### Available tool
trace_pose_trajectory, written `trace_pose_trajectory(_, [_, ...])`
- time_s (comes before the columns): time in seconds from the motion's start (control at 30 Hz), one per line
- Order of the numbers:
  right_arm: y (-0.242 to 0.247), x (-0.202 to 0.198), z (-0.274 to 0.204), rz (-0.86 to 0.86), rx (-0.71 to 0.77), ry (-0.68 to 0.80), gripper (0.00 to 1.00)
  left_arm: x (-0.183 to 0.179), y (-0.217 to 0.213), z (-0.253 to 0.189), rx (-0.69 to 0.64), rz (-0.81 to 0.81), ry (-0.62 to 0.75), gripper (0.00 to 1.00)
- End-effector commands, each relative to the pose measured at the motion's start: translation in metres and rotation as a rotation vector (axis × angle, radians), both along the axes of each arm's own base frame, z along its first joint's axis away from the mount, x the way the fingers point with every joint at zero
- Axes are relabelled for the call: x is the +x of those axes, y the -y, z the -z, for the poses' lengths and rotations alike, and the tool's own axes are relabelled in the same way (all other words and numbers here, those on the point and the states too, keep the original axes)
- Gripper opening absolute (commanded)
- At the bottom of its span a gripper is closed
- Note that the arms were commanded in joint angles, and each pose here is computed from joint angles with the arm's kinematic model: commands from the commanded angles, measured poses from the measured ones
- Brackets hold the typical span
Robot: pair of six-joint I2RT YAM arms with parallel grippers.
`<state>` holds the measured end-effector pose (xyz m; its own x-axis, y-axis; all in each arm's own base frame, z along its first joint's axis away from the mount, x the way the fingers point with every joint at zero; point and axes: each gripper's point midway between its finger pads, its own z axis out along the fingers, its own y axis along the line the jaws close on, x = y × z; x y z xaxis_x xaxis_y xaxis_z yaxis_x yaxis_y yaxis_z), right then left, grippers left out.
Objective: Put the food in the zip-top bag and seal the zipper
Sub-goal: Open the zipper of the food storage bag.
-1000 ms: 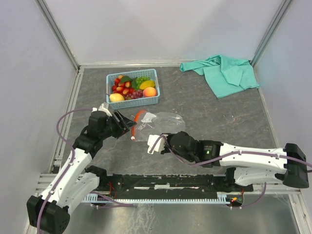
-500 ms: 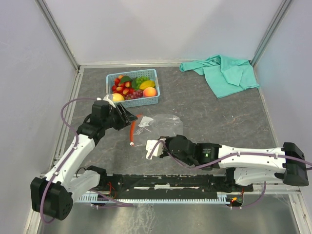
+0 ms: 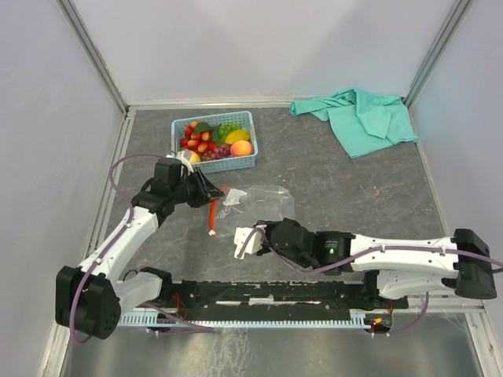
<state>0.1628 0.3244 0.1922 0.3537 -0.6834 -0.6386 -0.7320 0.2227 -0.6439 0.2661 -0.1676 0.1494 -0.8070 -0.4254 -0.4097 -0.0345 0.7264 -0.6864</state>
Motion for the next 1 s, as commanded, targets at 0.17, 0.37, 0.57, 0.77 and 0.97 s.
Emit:
trace_pose_trajectory(0.17, [-0.004, 0.004, 0.006, 0.027, 0.011, 0.028, 0.02, 0.004, 0.012, -0.022, -0.077, 0.057, 0.084, 0.05])
trace_pose_trajectory(0.37, [0.004, 0.006, 0.005, 0.089, 0.031, -0.003, 0.26, -0.001, 0.004, -0.045, -0.088, 0.001, 0.143, 0.03])
trace_pose_trajectory(0.57, [0.017, 0.003, -0.028, 0.209, 0.189, -0.122, 0.56, -0.002, -0.014, -0.078, -0.071, -0.112, 0.236, 0.03])
trace_pose_trajectory(0.77, [0.022, 0.0, -0.077, 0.347, 0.373, -0.271, 0.68, -0.004, -0.026, -0.104, -0.129, -0.255, 0.289, 0.03])
trace_pose_trajectory(0.97, [0.01, 0.003, -0.111, 0.439, 0.475, -0.349, 0.74, -0.007, -0.024, -0.12, -0.226, -0.344, 0.314, 0.03])
